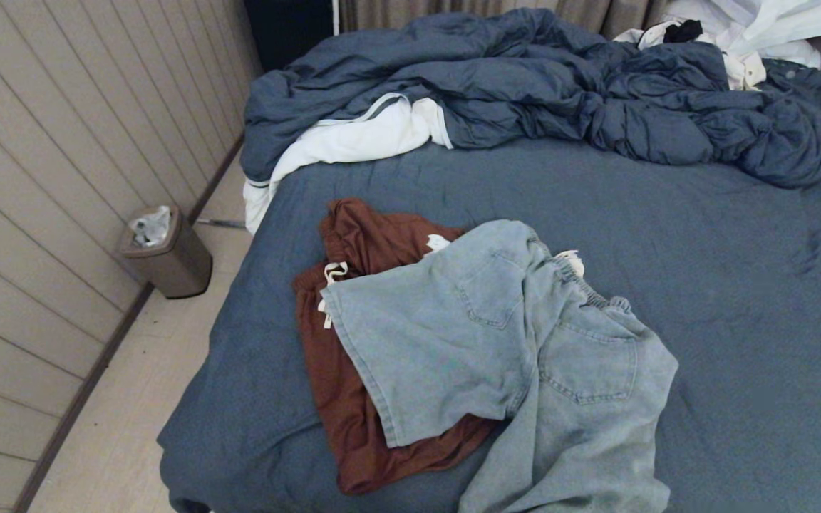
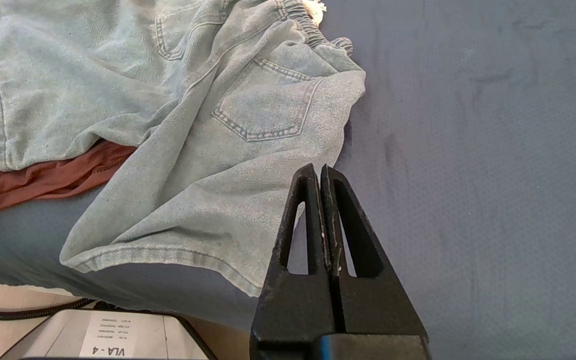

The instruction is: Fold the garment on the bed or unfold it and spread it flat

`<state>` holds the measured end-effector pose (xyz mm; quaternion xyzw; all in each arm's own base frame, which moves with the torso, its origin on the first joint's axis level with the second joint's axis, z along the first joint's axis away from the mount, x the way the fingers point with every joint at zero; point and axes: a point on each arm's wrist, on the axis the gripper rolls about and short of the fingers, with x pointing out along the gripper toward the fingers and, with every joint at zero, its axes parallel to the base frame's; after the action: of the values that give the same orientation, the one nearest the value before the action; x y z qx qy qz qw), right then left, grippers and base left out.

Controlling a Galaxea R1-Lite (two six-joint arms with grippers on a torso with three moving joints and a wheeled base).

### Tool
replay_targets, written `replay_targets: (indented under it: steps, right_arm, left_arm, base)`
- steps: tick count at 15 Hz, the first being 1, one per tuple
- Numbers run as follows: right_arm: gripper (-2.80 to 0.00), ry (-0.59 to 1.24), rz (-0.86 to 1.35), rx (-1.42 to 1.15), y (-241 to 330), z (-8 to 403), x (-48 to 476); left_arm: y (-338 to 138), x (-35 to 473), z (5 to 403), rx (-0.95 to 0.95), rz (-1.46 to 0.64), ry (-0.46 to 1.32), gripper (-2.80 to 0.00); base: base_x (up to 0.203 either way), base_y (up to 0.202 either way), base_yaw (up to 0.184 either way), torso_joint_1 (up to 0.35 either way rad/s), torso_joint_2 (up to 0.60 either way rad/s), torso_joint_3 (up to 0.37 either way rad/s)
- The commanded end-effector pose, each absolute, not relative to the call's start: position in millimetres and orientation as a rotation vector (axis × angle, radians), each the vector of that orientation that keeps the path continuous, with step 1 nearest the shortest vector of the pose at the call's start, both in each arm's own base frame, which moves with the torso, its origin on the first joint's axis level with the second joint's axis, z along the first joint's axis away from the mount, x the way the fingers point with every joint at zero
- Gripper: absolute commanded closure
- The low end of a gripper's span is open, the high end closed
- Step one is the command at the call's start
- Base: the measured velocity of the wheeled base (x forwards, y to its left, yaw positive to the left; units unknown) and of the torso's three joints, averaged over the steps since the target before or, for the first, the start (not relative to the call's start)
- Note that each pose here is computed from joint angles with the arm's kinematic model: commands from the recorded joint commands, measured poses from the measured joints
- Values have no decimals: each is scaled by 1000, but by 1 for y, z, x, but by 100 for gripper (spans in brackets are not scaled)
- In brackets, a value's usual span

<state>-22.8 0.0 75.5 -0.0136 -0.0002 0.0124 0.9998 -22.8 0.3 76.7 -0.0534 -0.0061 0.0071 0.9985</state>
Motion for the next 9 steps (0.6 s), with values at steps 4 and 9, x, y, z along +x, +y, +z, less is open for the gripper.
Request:
replay_targets:
  steps: [4, 9]
  right_arm:
    - [0, 0, 26, -28, 0, 75, -23]
    - [0, 0, 26, -28, 0, 75, -23]
  left_arm:
    - [0, -23, 77, -109, 15, -15, 0]
    - [0, -23, 77, -107, 15, -13, 0]
  base:
    - [0, 0, 0, 0, 0, 0]
    - [0, 0, 0, 0, 0, 0]
